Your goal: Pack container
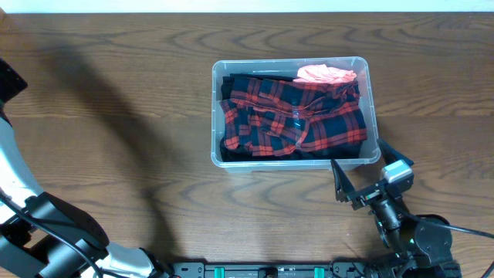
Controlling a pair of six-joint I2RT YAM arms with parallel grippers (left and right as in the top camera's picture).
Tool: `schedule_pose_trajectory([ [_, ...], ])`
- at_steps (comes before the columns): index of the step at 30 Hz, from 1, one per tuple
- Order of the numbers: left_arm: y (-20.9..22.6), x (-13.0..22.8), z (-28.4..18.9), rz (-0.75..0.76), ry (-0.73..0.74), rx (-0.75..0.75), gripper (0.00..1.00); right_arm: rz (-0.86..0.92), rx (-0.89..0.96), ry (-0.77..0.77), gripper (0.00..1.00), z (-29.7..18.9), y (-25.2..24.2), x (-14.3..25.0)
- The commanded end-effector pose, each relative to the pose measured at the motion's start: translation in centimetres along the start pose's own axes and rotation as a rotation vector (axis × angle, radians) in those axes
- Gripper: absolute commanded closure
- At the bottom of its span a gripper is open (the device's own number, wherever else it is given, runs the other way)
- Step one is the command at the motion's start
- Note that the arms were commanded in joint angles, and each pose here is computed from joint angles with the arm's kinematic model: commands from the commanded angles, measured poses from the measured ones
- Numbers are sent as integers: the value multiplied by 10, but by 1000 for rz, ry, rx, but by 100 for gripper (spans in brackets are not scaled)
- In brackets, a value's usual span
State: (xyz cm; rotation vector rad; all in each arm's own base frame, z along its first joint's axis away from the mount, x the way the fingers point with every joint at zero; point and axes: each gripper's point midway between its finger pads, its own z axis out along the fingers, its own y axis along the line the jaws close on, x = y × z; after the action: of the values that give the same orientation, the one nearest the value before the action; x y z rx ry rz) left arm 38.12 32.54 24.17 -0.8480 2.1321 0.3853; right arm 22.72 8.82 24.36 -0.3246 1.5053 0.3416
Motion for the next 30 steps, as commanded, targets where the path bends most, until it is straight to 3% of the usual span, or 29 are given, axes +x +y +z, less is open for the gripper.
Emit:
schedule_pose_trajectory([
  [1, 2, -4, -2, -14, -9, -7, 2, -15, 4, -19, 1, 0, -1, 3],
  [10, 2, -4, -2, -14, -9, -7, 2, -61, 12, -139, 1, -1, -2, 1],
  [30, 2, -4, -2, -14, -9, -6, 2, -76, 146, -157, 1, -7, -32, 19],
])
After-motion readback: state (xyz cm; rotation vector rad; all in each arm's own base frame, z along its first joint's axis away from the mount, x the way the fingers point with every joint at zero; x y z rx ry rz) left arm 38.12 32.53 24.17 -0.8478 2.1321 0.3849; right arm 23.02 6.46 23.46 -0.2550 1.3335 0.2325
